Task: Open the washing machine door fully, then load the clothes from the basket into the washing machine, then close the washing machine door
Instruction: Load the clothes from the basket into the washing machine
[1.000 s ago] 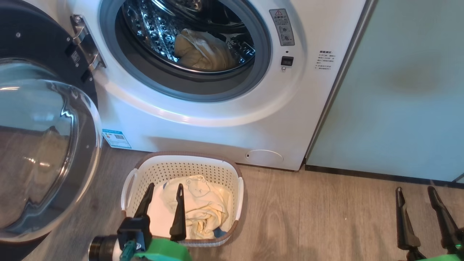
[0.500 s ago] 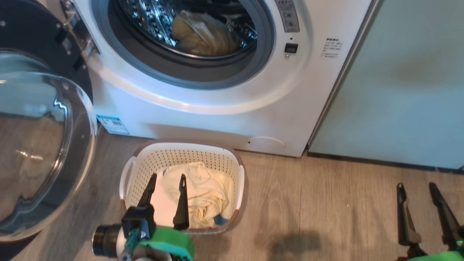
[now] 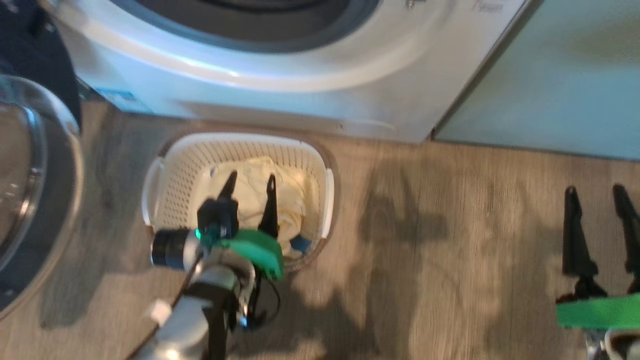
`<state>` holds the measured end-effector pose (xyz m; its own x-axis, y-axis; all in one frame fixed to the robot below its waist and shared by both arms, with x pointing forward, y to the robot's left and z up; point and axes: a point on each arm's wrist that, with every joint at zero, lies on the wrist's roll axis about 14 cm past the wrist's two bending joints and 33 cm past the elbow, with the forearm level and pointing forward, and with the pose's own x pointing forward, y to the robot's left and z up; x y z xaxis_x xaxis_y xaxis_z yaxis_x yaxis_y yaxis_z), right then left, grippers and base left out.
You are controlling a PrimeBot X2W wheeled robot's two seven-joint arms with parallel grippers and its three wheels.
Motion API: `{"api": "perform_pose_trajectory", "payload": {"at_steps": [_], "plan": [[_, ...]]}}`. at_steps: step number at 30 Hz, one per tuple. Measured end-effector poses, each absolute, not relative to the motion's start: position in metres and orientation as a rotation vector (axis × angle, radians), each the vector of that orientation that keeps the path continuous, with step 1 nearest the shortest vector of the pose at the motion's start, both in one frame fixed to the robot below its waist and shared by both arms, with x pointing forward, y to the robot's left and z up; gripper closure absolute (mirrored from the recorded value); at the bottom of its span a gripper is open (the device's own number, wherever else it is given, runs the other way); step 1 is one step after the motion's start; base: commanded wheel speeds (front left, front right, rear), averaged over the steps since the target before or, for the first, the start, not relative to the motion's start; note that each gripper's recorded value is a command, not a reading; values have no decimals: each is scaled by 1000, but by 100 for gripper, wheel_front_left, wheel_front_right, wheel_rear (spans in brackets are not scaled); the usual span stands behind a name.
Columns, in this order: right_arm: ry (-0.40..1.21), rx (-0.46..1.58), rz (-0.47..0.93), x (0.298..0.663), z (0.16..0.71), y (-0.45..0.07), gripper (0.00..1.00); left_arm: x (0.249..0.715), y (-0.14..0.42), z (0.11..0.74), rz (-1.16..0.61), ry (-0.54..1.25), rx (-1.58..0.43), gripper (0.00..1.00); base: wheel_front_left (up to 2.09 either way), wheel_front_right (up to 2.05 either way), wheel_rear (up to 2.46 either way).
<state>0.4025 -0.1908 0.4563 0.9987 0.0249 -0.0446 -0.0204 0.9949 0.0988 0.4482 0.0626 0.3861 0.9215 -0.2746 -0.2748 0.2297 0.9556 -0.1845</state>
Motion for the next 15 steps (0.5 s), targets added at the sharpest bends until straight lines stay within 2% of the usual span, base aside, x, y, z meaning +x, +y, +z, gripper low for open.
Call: {"api": "perform_pose_trajectory", "payload": {"at_steps": [8,15], "plan": [[100,118,15,440,418,-194,0,487,47,293,-322,533,-157,0,0,0,0],[146,131,-6,457,388,-202,0,491,38,221,-353,715,-187,0,0,0,0]]}}
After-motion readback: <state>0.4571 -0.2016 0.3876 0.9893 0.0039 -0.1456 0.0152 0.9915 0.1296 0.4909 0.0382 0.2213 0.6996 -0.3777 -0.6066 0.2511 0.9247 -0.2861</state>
